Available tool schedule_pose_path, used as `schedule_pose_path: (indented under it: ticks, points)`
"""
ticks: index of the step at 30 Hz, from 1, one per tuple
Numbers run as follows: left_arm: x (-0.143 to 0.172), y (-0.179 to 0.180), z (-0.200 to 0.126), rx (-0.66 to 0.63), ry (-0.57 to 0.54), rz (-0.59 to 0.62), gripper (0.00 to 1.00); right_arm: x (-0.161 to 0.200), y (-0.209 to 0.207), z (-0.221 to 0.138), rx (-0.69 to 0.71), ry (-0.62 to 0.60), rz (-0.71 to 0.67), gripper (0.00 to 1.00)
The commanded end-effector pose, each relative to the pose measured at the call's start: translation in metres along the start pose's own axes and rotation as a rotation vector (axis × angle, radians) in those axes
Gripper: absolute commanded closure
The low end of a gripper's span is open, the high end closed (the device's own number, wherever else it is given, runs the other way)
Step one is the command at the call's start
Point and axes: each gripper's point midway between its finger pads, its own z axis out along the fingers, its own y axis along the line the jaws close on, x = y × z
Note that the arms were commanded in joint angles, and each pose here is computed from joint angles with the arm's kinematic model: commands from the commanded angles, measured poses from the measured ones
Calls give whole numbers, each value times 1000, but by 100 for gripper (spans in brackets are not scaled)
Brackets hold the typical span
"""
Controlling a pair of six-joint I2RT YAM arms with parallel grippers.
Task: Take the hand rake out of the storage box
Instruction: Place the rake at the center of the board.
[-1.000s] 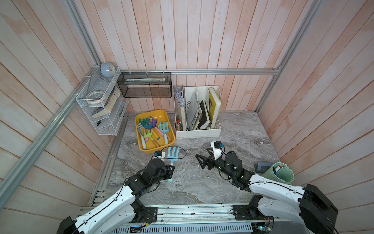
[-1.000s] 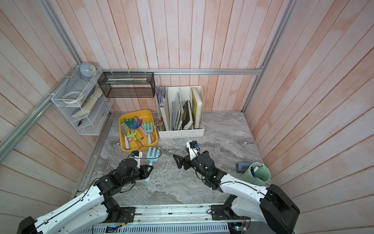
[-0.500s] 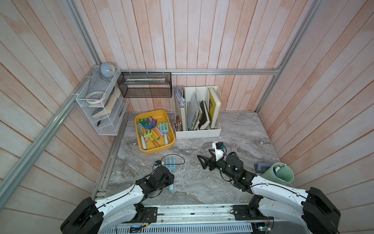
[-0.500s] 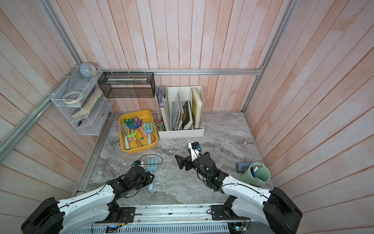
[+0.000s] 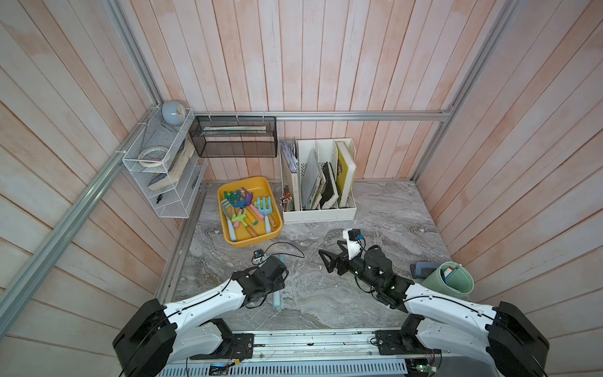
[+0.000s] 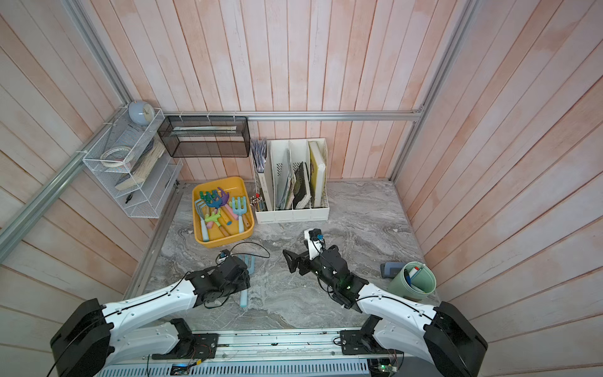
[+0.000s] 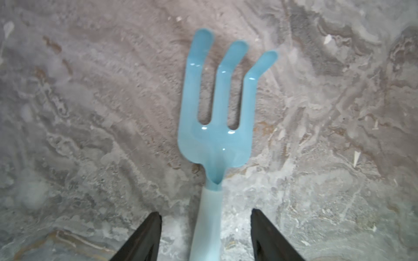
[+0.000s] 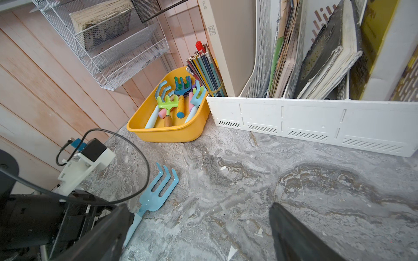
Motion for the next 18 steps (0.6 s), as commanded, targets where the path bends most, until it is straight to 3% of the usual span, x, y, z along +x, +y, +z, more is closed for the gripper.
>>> schedule_pose_path:
  ticks: [1, 9, 16, 18]
  points:
    - [4, 9, 0, -109, -2, 83, 32, 11, -7, -2, 26, 25, -5, 2]
    - [17, 1, 27, -123, 64, 140, 35, 12, -12, -9, 41, 12, -8, 2]
    - [25, 37, 28, -166, 83, 104, 62, 10, -15, -13, 55, -2, -9, 2]
    - [25, 45, 26, -165, 76, 101, 63, 12, -16, -12, 57, 2, -9, 2]
